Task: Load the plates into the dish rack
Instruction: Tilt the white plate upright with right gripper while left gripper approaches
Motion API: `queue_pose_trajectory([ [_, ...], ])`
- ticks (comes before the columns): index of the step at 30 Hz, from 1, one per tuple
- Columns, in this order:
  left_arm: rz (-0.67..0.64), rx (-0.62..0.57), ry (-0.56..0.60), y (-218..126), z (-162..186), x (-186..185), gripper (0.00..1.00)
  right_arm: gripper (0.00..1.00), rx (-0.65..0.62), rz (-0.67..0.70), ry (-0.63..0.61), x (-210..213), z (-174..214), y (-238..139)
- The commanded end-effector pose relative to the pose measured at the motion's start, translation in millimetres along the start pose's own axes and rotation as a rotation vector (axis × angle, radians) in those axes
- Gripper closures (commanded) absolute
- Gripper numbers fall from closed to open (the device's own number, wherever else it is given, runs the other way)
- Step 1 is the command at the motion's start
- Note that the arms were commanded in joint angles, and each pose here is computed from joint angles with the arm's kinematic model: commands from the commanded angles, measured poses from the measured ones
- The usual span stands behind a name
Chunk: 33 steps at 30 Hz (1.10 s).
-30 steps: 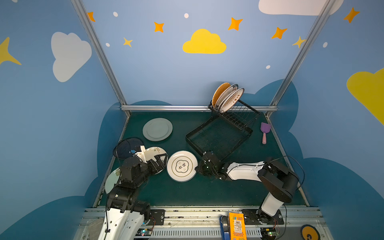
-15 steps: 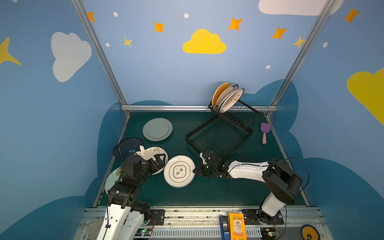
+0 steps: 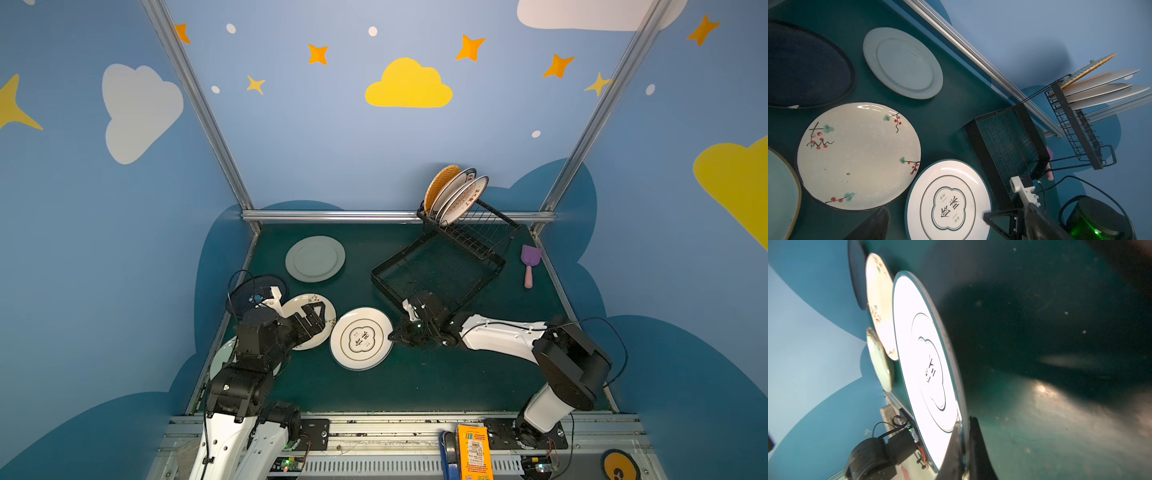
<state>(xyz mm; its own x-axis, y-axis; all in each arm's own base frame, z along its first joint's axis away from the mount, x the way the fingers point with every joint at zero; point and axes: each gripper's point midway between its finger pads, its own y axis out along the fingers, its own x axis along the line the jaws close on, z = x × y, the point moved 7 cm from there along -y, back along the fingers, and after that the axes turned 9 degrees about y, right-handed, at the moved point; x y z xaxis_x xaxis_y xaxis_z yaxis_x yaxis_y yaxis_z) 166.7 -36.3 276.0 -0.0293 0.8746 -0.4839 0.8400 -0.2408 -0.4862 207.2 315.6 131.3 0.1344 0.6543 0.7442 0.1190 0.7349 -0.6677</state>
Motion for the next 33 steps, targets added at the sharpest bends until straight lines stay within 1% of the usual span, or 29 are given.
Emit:
queue_pose_trajectory([
  [1,0.015,0.034,-0.009,3.2,4.5,0.1,0.0,1.0,-0.003,-0.143,-0.057,42.3,-4.0,-25.7],
  [3,0.017,0.037,-0.019,4.9,3.9,-0.2,0.0,1.0,-0.013,-0.159,-0.061,46.5,-5.5,-33.0],
  [6,0.06,0.054,-0.034,5.6,2.4,-5.0,0.0,1.0,-0.021,-0.188,-0.046,50.7,-11.7,-43.5],
  [11,0.171,0.083,-0.085,8.9,-2.8,-17.0,0.0,1.0,-0.055,-0.218,-0.018,50.2,-22.0,-64.6],
  [17,0.249,0.148,-0.138,33.9,-0.2,-20.7,0.0,1.0,-0.104,-0.256,0.003,47.4,-29.5,-93.6],
  [20,0.346,0.19,-0.164,50.8,0.0,-28.4,0.01,1.0,-0.117,-0.271,0.003,48.0,-30.3,-104.8],
  [22,0.376,0.225,-0.194,61.7,-0.2,-32.0,0.03,1.0,-0.126,-0.279,0.002,47.4,-29.8,-110.7],
  [25,0.385,0.27,-0.192,73.6,-2.0,-35.1,0.07,1.0,-0.145,-0.284,0.004,44.3,-30.0,-117.7],
  [28,0.423,0.296,-0.214,84.6,-3.7,-40.7,0.16,1.0,-0.151,-0.285,0.009,41.0,-29.9,-122.0],
  [33,0.456,0.33,-0.204,94.4,-2.9,-52.7,0.29,1.0,-0.153,-0.295,0.014,38.8,-30.7,-126.8],
])
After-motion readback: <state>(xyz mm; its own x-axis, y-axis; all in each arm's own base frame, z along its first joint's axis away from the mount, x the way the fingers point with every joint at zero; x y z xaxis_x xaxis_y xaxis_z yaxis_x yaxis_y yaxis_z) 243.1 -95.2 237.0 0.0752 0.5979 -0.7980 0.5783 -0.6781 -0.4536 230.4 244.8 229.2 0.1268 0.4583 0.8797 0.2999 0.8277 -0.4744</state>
